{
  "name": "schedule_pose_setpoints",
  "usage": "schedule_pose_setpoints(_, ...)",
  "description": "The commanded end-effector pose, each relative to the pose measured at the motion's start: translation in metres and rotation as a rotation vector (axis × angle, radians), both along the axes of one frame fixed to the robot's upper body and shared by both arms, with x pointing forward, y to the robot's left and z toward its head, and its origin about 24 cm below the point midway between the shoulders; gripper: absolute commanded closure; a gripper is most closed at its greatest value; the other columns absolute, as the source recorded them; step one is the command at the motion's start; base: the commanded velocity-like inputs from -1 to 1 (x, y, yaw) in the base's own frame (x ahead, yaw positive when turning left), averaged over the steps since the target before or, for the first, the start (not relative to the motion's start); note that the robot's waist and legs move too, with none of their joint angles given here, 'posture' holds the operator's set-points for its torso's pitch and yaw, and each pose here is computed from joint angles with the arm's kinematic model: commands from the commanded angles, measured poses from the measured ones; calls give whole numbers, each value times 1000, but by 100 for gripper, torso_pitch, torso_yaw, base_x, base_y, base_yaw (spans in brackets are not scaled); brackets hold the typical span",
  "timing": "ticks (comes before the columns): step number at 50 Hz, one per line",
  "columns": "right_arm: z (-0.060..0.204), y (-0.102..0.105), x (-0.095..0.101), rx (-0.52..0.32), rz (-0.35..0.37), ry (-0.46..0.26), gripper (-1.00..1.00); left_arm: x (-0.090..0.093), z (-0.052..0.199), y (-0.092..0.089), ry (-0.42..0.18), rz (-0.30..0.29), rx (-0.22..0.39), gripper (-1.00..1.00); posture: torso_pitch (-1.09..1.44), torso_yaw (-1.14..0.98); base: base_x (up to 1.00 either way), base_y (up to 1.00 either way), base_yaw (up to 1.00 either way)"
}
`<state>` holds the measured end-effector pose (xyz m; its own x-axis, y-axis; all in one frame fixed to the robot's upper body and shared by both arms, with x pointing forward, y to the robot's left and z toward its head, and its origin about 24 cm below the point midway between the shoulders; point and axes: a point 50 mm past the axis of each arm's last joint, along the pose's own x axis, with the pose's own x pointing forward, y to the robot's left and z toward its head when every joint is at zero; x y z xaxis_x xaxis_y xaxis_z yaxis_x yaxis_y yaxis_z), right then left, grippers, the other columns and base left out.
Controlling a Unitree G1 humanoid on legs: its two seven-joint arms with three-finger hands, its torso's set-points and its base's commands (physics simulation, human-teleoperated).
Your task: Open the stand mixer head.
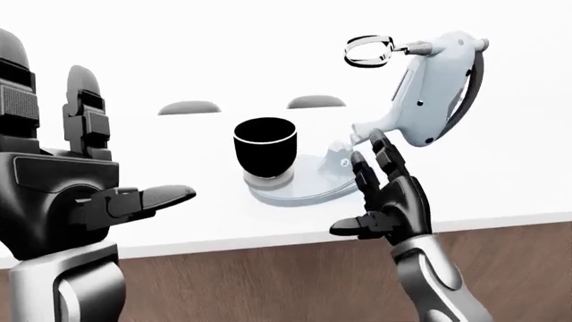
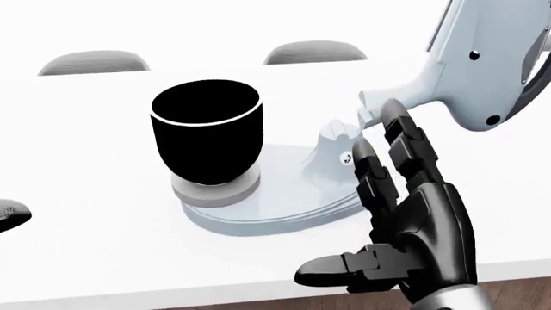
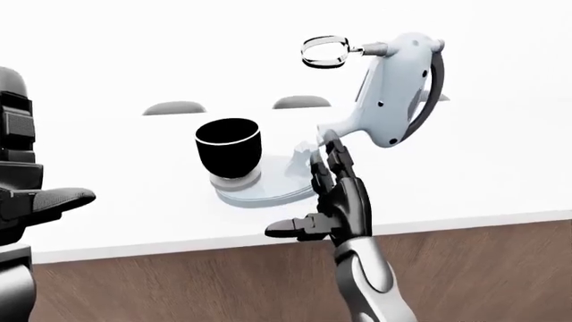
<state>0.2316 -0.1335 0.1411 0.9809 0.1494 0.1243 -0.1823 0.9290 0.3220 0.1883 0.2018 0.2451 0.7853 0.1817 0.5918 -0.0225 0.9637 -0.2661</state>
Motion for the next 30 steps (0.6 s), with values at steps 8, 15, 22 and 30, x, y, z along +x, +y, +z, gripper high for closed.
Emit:
schedule_pose_setpoints(8,15,1,-1,13,7,-81,-100,-4,8,-1,-55,-3,12,-98,-32,0,0,0,0)
schedule_pose_setpoints(15,13,0,1,12,3,-74,-100,-5,9,-1,-57,-2,11,-98,-32,0,0,0,0)
schedule_pose_setpoints(22,14,0,1,14,4,-74,-100,-5,9,-1,-58,-1,11,-98,-32,0,0,0,0)
schedule_pose_setpoints(30,11,0,3,20,3,-62,-100,-4,10,0,-59,1,9,-98,-32,0,0,0,0)
